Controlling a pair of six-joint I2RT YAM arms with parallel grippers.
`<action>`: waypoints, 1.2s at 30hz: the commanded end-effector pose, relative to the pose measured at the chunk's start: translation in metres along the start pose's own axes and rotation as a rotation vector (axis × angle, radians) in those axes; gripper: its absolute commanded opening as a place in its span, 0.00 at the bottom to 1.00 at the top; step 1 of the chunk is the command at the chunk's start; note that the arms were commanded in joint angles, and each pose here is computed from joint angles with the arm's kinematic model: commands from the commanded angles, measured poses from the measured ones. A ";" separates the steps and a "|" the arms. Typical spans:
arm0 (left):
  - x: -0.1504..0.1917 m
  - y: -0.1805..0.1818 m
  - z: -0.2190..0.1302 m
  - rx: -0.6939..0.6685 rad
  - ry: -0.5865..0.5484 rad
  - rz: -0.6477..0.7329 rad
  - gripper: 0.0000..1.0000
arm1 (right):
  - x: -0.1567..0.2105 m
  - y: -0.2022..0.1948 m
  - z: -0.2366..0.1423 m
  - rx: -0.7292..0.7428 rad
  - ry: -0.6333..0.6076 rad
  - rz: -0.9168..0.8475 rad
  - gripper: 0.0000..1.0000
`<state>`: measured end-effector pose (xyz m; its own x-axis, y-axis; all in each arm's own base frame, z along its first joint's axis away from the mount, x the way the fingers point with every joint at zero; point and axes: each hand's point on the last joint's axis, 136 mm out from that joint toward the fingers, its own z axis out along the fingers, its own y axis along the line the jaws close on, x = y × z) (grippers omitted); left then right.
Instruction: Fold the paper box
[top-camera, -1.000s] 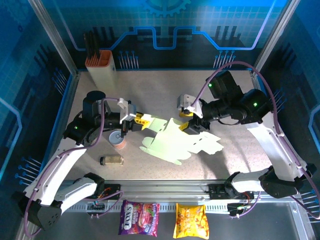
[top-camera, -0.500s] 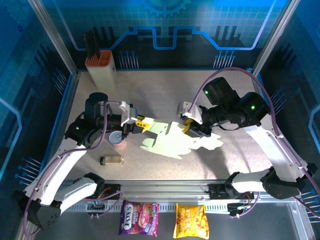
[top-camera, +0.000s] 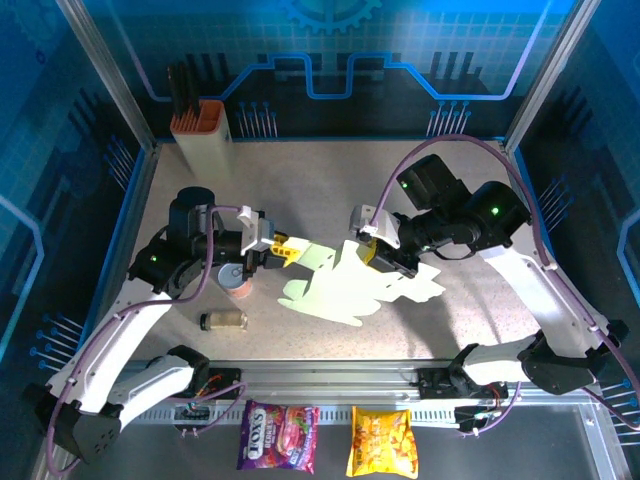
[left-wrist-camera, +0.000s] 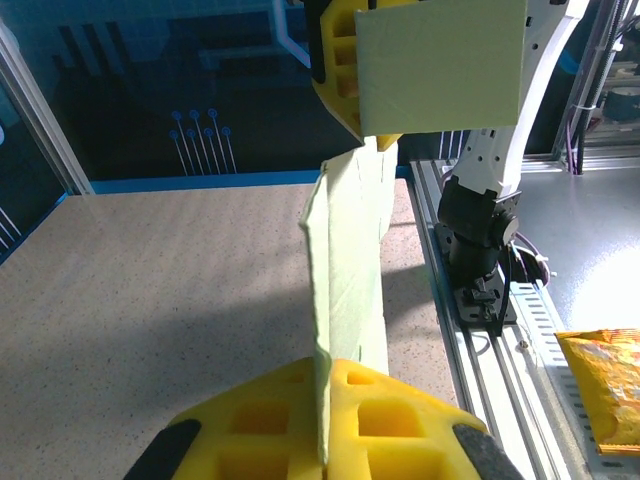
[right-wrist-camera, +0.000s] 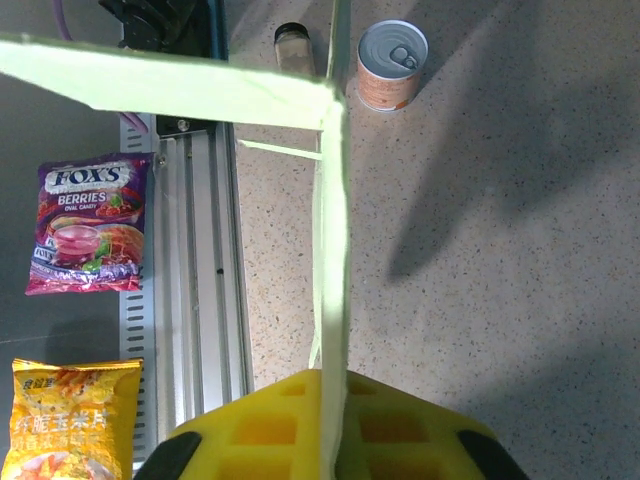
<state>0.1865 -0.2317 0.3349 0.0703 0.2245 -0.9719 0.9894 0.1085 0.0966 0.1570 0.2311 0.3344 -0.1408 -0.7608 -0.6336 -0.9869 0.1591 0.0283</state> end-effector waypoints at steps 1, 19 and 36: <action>-0.004 -0.007 -0.001 0.018 -0.020 0.054 0.00 | 0.005 0.007 0.003 -0.024 0.031 0.003 0.03; -0.023 0.092 -0.033 -0.561 -0.067 -0.355 0.79 | -0.037 -0.061 0.020 0.008 -0.306 0.414 0.00; 0.051 0.130 0.003 -0.576 0.011 -0.954 0.71 | 0.036 -0.167 0.103 -0.038 -0.506 1.228 0.00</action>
<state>0.3148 -0.2084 0.3177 -0.6145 -0.1173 -0.7802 0.5219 0.6812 -0.5134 0.3083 0.2414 0.2318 -0.8808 0.0732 -0.4678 -0.3385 0.5933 0.7303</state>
